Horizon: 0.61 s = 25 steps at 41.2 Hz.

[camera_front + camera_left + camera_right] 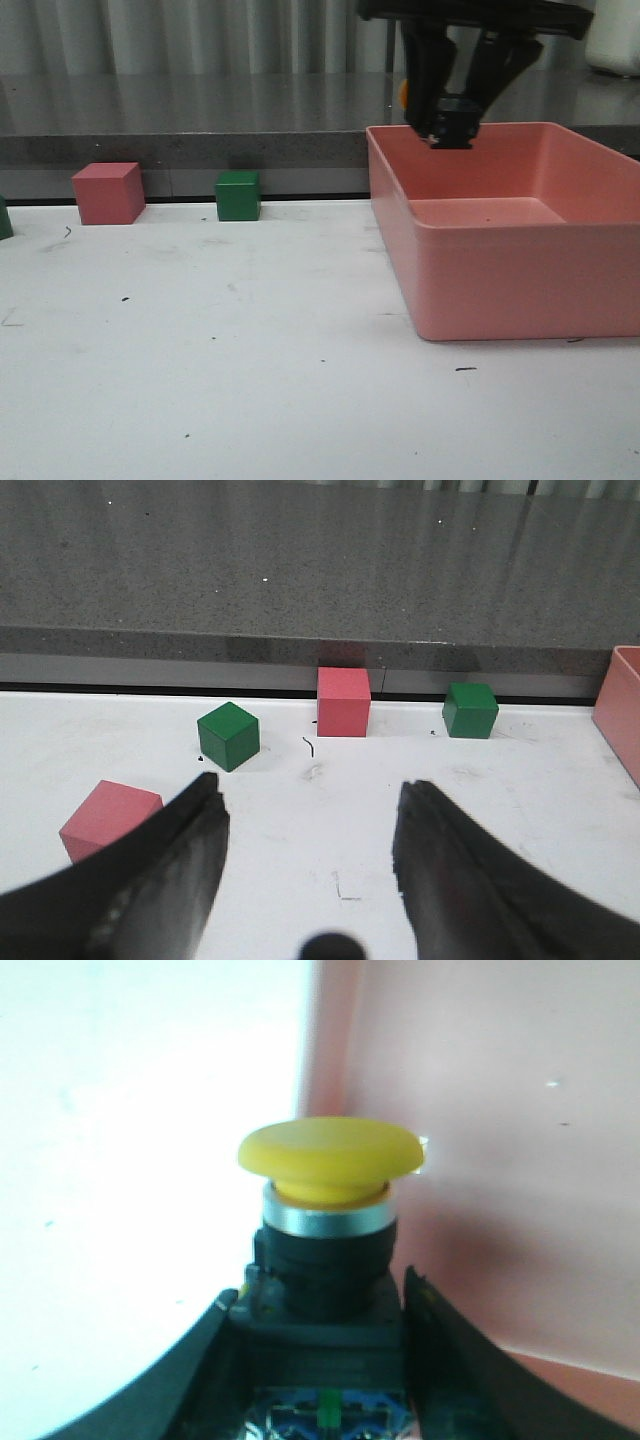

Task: Place and stand button with both arms
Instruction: 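Carry the button out of the bin and lower it onto the table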

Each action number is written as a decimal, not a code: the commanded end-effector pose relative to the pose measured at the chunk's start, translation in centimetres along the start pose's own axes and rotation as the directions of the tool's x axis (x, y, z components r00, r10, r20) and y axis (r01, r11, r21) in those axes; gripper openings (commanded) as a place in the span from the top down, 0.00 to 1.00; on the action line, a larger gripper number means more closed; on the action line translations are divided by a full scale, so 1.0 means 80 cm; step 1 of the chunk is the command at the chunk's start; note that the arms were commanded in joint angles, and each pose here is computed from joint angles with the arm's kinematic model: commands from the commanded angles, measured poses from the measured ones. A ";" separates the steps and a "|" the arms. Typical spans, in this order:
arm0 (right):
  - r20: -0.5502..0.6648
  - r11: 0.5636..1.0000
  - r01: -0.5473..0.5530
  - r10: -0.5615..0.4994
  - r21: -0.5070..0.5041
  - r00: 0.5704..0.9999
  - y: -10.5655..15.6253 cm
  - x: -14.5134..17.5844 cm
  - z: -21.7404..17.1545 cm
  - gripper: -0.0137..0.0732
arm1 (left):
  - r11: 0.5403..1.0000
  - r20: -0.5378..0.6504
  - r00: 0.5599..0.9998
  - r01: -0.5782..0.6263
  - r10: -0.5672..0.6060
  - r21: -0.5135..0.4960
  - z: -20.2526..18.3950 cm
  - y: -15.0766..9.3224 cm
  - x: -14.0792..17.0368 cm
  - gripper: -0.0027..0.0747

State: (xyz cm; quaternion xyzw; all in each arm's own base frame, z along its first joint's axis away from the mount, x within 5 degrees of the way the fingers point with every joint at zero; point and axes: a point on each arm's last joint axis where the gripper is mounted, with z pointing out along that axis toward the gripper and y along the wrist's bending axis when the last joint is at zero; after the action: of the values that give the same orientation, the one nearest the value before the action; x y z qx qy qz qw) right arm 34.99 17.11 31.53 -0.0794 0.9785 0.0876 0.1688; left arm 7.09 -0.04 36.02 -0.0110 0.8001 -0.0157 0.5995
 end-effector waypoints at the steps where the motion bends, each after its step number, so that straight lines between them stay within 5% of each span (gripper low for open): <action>1: 0.073 0.997 0.042 -0.038 -0.063 0.997 0.042 0.011 -0.037 0.56 | 1.000 0.100 0.995 0.012 -0.012 0.010 -0.003 -0.001 -0.020 0.50; 16: 0.025 0.994 0.092 -0.091 -0.061 0.996 0.161 0.036 0.027 0.55 | 1.000 0.100 0.995 0.012 -0.012 0.010 -0.003 -0.001 -0.020 0.50; 25: -0.032 0.998 0.035 -0.036 -0.045 0.999 0.202 0.026 0.076 0.55 | 1.000 0.100 0.995 0.012 -0.012 0.010 -0.003 -0.001 -0.020 0.50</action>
State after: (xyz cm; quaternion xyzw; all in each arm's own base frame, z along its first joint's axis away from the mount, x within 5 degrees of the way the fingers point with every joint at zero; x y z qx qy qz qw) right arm 31.68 33.22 24.78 -0.1192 0.9826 0.0815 0.1165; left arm 7.09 -0.04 36.02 -0.0110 0.8001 -0.0157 0.5995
